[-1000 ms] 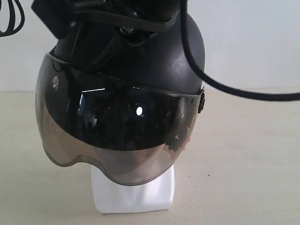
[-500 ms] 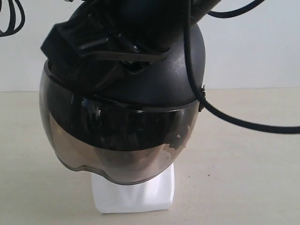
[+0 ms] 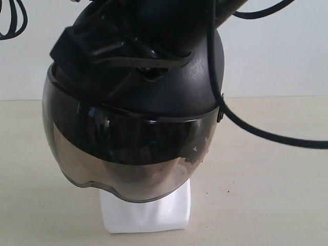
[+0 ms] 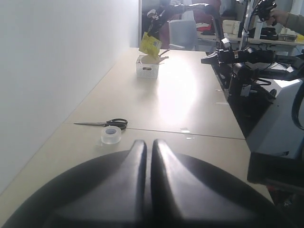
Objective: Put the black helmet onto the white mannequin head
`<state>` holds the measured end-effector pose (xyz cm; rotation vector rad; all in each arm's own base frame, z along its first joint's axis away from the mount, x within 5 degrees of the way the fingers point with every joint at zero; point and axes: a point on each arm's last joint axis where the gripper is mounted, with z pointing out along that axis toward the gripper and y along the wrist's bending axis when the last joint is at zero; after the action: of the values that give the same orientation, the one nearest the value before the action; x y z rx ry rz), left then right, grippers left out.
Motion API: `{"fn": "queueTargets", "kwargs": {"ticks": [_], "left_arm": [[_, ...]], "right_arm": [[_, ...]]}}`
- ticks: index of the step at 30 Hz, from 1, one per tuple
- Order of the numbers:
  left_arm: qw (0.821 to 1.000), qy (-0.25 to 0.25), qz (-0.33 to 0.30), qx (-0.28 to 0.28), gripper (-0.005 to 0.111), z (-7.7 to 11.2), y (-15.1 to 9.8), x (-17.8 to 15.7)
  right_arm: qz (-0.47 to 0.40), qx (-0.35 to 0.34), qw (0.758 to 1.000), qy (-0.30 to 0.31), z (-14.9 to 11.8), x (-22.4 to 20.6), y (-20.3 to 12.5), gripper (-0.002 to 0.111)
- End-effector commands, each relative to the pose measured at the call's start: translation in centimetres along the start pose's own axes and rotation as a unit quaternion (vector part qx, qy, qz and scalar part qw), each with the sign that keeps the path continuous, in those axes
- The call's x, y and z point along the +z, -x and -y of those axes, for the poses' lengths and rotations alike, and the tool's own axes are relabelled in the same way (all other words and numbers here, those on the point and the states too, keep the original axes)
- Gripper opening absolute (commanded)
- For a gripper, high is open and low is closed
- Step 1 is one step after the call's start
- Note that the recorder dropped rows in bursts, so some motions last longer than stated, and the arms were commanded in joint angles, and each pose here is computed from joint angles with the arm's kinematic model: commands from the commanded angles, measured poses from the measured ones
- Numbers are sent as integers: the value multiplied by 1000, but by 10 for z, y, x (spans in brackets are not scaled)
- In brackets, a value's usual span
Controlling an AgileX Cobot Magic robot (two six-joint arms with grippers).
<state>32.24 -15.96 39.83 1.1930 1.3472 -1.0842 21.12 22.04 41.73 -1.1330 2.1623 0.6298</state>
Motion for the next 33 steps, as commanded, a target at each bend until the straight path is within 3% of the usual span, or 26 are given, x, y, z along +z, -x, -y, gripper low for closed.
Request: {"fn": "queueTargets", "kwargs": {"ticks": [1, 14, 19, 27, 29, 30, 33], "left_arm": [[999, 1, -44, -8, 4, -5, -17, 5], [999, 1, -44, -9, 4, -5, -17, 5], [999, 3, -44, -9, 4, -6, -17, 3], [999, 42, -33, -7, 4, -3, 1, -25], [998, 59, -29, -8, 4, -2, 8, -36], [997, 77, -25, -18, 4, -2, 12, -48], [993, 108, -20, -45, 4, -3, 14, -68]], "right_arm": [[-27, 2, 1000, 2, 3, 11, -4, 0], [-57, 8, 998, 12, 3, 18, -13, 0], [-1, -12, 1000, -3, -5, -15, -9, 0], [76, -16, 986, -151, -9, -103, -25, 0], [67, 3, 978, -198, -5, -118, -33, 0], [30, 31, 963, -265, 5, -128, -44, 0], [13, 35, 948, -317, 14, -126, -52, 0]]}}
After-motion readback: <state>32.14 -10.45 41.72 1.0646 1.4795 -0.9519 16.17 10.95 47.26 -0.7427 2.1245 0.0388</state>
